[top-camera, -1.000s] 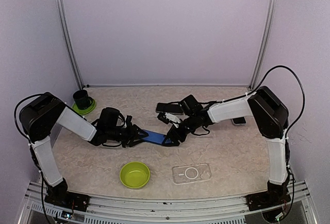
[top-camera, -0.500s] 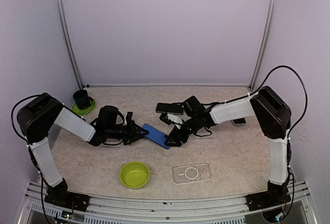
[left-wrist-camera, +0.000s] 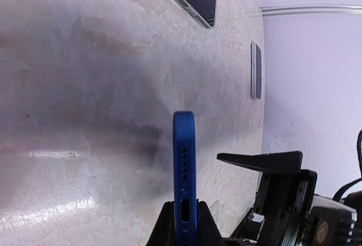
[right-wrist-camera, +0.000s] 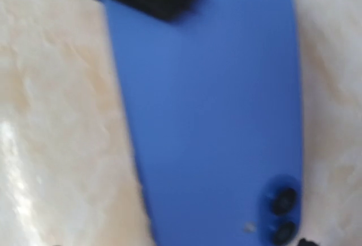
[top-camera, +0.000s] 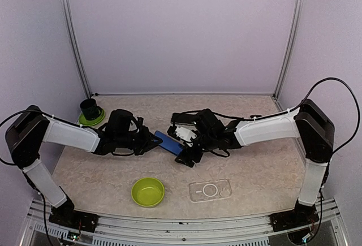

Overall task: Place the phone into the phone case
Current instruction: Pass from the right arm to the left, then pass from the left arm to the right

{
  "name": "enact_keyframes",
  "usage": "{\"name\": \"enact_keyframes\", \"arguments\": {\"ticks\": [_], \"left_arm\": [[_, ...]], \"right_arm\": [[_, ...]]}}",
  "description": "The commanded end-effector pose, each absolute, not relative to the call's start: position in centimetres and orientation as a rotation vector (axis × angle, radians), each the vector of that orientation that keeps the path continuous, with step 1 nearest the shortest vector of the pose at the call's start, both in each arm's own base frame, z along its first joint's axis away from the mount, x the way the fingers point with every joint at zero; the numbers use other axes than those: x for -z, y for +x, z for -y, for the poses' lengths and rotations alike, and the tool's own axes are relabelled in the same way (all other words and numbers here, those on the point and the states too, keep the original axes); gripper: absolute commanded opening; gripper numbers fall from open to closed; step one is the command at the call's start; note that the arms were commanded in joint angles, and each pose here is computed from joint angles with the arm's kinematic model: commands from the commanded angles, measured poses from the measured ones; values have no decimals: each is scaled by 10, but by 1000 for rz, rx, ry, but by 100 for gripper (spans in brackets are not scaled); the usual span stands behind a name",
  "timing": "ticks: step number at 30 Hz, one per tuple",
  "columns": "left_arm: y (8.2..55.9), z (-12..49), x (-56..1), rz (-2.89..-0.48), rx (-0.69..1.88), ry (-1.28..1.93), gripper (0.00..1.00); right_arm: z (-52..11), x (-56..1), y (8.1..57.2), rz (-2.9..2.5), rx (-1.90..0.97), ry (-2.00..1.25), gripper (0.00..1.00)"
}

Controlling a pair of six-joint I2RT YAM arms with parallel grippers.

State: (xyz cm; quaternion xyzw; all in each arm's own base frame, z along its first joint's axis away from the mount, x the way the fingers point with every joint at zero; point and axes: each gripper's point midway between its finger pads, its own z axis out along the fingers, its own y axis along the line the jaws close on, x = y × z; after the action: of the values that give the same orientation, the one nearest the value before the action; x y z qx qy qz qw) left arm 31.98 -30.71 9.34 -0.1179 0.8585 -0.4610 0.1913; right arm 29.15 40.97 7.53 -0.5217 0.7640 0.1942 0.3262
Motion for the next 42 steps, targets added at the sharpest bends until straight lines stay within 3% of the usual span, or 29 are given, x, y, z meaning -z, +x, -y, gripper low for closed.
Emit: {"name": "enact_keyframes", "arguments": {"ticks": [1,7,14,17,21,24,25,32,42], "left_arm": [[329,312,-131,-2317,1314,-347,0],[323,318,-140,-2306,1353,-343,0],[317,319,-146,-2297,1376,-344,0],[315,318,-148,-2292,1383,-350,0],[315,317,-150,-2287,1381,-355,0],[316,318,-151,-2284,1387,-355,2],[316,318,-152,-2282,1390,-352,4],[317,318,-156,-2269,1383,-326,27],[316,293,-205,-2154,1285,-183,72]], "right_arm": [[-414,-85,296,-1935,-380,-1293,88],[-427,-73,303,-1909,-275,-1258,85],[-421,-83,330,-1862,-100,-1127,64],[-419,-94,334,-1824,-77,-1103,46],[-419,-100,335,-1798,-65,-1106,13],[-419,-103,334,-1783,-50,-1115,0],[-418,-103,334,-1782,-44,-1114,0],[-415,-103,330,-1786,-48,-1124,0],[-425,-137,282,-1793,-490,-1281,0]]}}
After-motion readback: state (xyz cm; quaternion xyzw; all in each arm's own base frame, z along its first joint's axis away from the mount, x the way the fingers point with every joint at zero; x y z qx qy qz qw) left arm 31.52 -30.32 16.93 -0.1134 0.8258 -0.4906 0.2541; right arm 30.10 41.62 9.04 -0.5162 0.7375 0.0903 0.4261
